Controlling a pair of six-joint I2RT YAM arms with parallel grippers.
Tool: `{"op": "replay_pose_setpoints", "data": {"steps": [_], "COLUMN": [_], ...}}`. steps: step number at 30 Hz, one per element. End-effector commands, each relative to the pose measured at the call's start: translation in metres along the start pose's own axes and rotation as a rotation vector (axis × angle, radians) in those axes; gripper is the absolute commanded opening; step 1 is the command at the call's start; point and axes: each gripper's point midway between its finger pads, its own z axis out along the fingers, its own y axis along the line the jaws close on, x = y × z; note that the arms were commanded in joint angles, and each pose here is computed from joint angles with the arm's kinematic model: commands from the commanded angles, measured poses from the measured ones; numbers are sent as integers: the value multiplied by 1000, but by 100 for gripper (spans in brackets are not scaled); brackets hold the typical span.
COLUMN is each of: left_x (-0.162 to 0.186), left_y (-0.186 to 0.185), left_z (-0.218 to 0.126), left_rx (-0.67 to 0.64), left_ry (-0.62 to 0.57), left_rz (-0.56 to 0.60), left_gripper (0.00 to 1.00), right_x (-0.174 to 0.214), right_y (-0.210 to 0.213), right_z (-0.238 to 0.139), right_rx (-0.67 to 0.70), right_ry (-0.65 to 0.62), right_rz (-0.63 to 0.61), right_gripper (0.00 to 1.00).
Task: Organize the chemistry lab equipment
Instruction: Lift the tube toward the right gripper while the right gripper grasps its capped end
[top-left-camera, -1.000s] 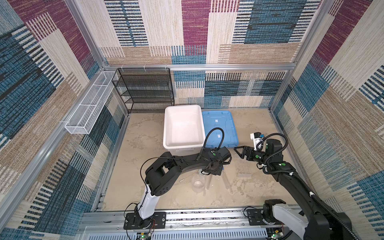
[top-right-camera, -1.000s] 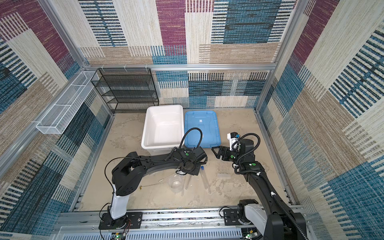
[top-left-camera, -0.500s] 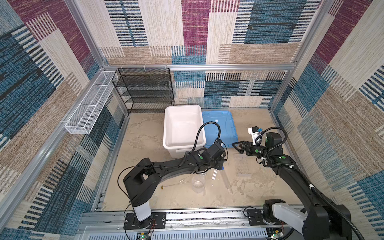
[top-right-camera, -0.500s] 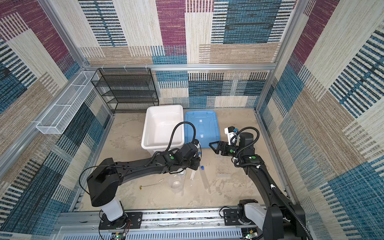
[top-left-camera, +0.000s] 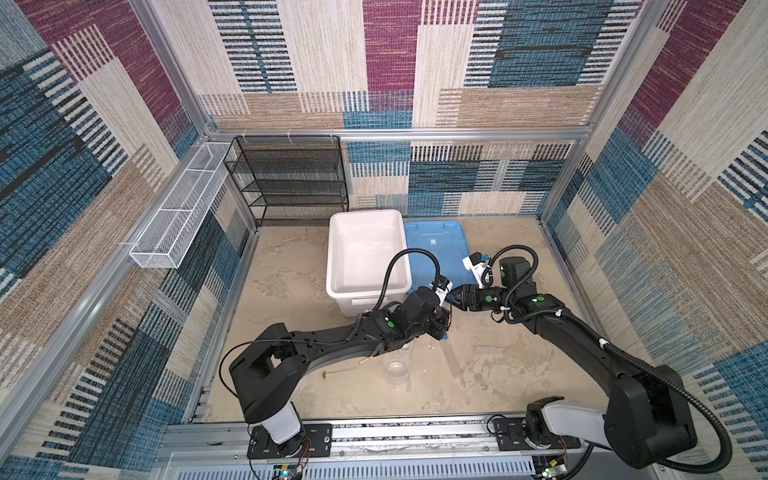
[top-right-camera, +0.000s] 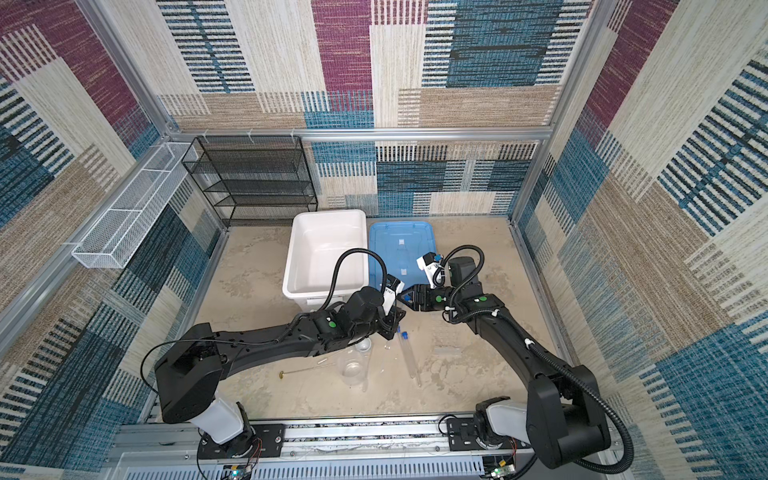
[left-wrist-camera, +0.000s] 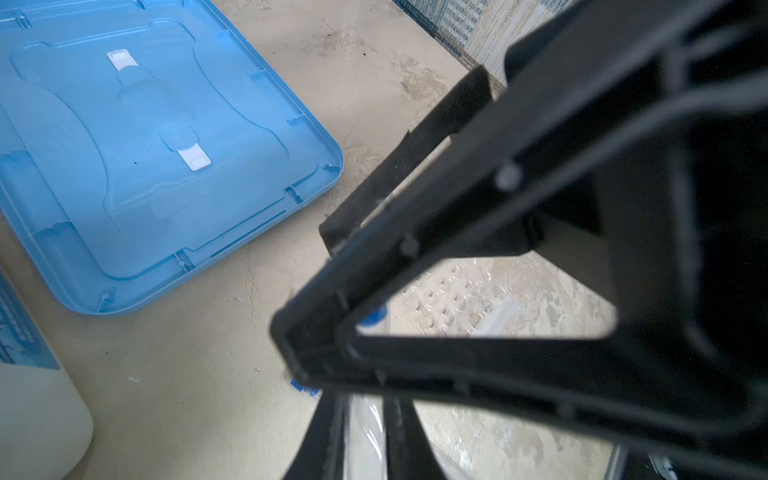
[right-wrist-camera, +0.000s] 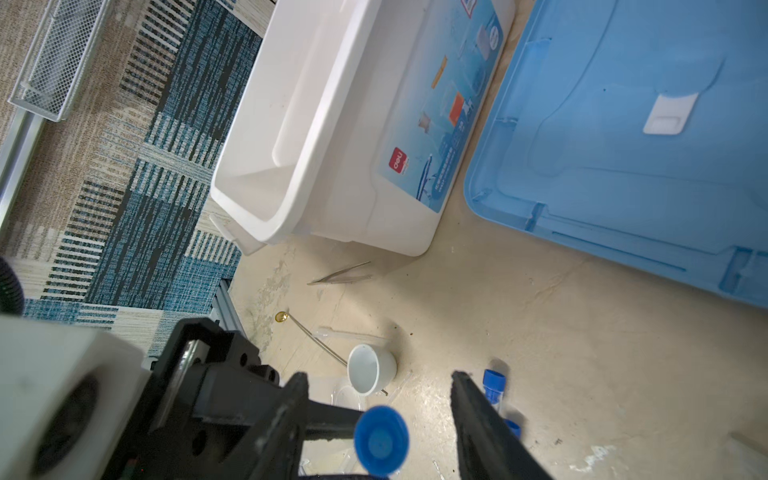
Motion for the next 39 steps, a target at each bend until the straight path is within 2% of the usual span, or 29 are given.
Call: {"op": "replay_pose_setpoints", "data": {"steps": [1, 7, 16, 26, 27, 28, 31, 32, 33, 35, 39], "left_x": [-12, -8, -8, -5, -5, -4, -7, -10, -13, -21, -34], "left_y": [-3, -1, 2, 4, 4, 4, 4, 5, 4, 0, -14], "left_z": [-2, -1, -2, -1, -1, 0, -3, -5, -8, -15, -26], "left_rx": [13, 0, -20, -29, -27, -25, -32, -37, -34, -18, 40], "left_ry": [-43, -32, -31, -31, -35, -35, -43, -48, -54, -63, -63], "left_rz": [37, 40, 52, 56, 55, 57, 32, 12, -6, -57, -105], "left_gripper": [13, 13, 13, 14, 17, 26, 69, 81, 89, 100, 99], "right_x": [-7, -4, 4, 3, 3, 3, -2, -7, -11, -22, -40], "right_y": [4, 6, 3, 2, 2, 1, -3, -6, -9, -15, -21], "right_z": [2, 5, 6, 6, 6, 6, 1, -3, -8, -22, -50], "right_rx": [-5, -17, -21, -16, -15, -10, 41, 85, 123, 218, 368], "right_ry": [-21, -7, 6, -7, -7, -8, -31, -54, -77, -137, -244], "right_rz": [-14, -1, 16, 21, 19, 18, -3, -19, -35, -75, -131], "right_gripper": [49, 36, 24, 18, 18, 18, 18, 18, 18, 18, 18]}}
